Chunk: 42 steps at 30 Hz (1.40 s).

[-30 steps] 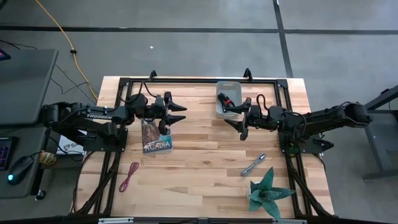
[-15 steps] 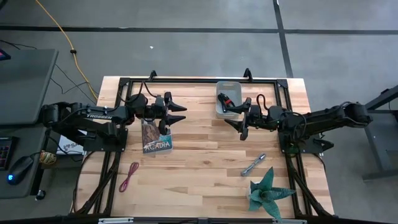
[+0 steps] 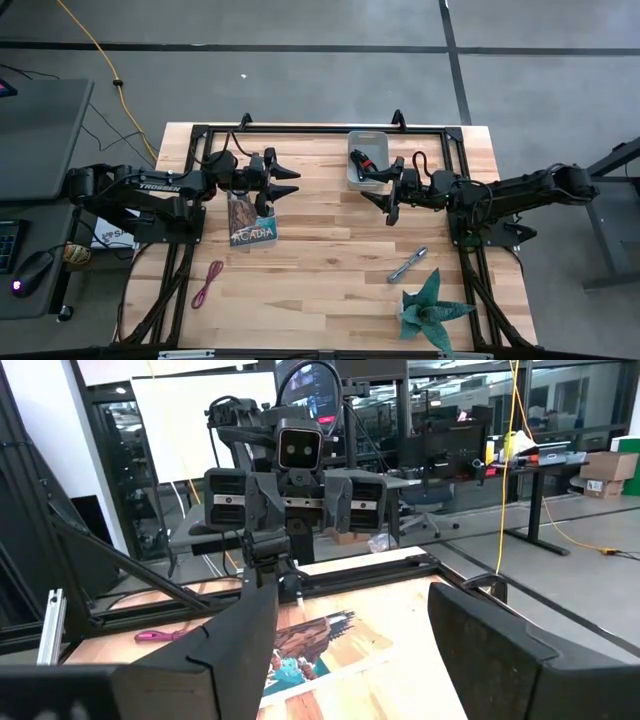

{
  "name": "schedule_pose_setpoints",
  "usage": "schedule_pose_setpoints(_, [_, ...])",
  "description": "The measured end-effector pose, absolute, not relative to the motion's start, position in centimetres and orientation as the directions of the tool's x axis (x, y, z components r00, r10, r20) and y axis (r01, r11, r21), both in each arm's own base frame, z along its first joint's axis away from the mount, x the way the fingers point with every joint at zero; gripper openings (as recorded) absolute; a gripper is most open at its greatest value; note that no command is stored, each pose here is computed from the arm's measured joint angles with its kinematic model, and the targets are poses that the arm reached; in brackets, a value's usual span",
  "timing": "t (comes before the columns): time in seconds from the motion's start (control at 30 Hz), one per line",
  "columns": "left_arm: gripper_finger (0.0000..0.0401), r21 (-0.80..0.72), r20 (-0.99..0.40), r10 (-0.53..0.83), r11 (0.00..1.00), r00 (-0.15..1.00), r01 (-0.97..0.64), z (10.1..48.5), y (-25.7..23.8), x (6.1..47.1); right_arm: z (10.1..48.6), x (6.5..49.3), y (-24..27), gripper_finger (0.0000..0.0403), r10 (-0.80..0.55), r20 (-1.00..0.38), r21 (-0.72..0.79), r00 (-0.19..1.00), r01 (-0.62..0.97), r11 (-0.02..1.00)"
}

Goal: Pick and place USB-C Cables
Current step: Put the white usb cable into the white bin

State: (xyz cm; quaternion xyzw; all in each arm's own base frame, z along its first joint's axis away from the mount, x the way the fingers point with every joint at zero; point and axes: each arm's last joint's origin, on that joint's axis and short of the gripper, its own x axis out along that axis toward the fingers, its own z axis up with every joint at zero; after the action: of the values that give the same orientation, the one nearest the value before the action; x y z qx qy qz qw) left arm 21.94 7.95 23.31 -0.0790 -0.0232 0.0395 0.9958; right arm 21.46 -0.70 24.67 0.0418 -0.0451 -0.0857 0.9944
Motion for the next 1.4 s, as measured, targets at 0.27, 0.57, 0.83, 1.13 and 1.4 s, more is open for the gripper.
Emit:
schedule_pose_setpoints(0.27, [0.0170, -0.167, 0.040, 0.082, 0.983, 0.996, -0.074, 23.3, 8.0, 21.9, 24.6, 21.5, -0.4, 0.0250, -0.074, 0.075, 0.182, 0.994, 0.059, 0.981])
schedule_pose_setpoints(0.57, [0.0170, -0.166, 0.041, 0.082, 0.983, 0.996, -0.074, 23.3, 7.9, 21.9, 26.8, 22.6, 2.6, 0.0250, 0.119, -0.204, 0.235, 0.972, -0.070, 0.969])
schedule_pose_setpoints(0.83, [0.0170, -0.159, 0.040, 0.082, 0.984, 0.996, -0.075, 23.3, 7.9, 21.9, 26.1, 20.9, 6.4, 0.0250, 0.020, -0.742, 0.160, 0.670, 0.149, 0.976])
schedule_pose_setpoints(1.13, [0.0170, -0.159, 0.040, 0.081, 0.984, 0.996, -0.074, 23.3, 7.9, 21.9, 21.8, 18.9, 9.5, 0.0250, 0.126, -0.940, 0.154, 0.318, 0.065, 0.986])
schedule_pose_setpoints(1.4, [0.0170, -0.159, 0.040, 0.081, 0.984, 0.996, -0.074, 23.3, 7.9, 22.0, 19.4, 19.6, 10.7, 0.0250, 0.083, -0.970, 0.079, 0.227, -0.027, 0.996])
